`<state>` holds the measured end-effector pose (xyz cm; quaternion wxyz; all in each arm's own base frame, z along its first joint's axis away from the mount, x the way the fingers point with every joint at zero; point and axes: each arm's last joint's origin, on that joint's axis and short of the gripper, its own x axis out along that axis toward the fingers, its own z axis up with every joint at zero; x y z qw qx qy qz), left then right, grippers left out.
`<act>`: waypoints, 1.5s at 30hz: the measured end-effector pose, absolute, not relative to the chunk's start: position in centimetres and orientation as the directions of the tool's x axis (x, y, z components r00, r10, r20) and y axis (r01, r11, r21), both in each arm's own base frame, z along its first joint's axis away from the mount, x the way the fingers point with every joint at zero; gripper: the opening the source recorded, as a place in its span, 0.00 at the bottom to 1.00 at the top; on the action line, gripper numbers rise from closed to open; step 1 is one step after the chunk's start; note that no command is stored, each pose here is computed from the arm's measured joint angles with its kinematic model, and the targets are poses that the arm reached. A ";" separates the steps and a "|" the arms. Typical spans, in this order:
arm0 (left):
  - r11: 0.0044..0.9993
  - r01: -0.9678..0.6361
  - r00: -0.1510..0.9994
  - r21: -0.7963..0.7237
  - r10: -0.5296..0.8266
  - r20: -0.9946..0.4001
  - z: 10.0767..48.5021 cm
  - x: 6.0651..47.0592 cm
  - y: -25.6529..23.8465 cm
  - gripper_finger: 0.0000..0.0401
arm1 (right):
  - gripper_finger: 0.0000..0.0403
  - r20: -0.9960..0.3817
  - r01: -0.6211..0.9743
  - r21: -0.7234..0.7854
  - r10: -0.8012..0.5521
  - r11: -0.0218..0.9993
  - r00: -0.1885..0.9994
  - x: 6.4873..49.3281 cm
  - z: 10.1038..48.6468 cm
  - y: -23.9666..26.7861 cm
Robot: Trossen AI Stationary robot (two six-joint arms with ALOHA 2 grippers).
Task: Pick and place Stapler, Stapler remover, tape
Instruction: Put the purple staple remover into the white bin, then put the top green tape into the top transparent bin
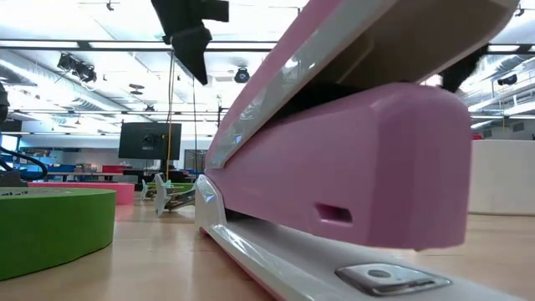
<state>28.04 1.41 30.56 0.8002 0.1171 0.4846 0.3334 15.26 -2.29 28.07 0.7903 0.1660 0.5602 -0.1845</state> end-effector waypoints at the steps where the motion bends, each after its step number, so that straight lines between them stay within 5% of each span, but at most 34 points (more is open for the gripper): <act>1: 0.750 -0.417 0.303 0.514 0.647 -0.700 30.5 28.0 1.4 0.13 | 0.01 -0.952 0.486 0.057 -0.099 0.872 0.290 14.9 27.4 -2.0; 11: 0.752 -0.404 0.289 0.520 0.645 -0.708 30.4 27.8 1.1 0.13 | 0.03 -0.970 0.530 0.097 -0.041 0.843 0.242 13.2 24.1 -0.4; 23: 0.803 -0.386 0.307 0.454 0.576 -0.758 30.3 27.8 0.8 0.13 | 0.45 -0.956 0.476 0.136 -0.010 0.869 0.292 13.7 24.2 -0.1; 28: 0.814 -0.386 0.287 0.435 0.554 -0.781 30.1 27.5 0.7 0.13 | 0.55 -0.933 0.429 0.155 -0.011 0.890 0.361 14.4 24.4 -0.1; 45: 0.773 -0.505 0.140 0.383 0.512 -0.848 28.8 27.4 8.4 0.13 | 0.54 -0.648 0.157 0.165 -0.013 0.974 0.762 18.2 27.2 -0.1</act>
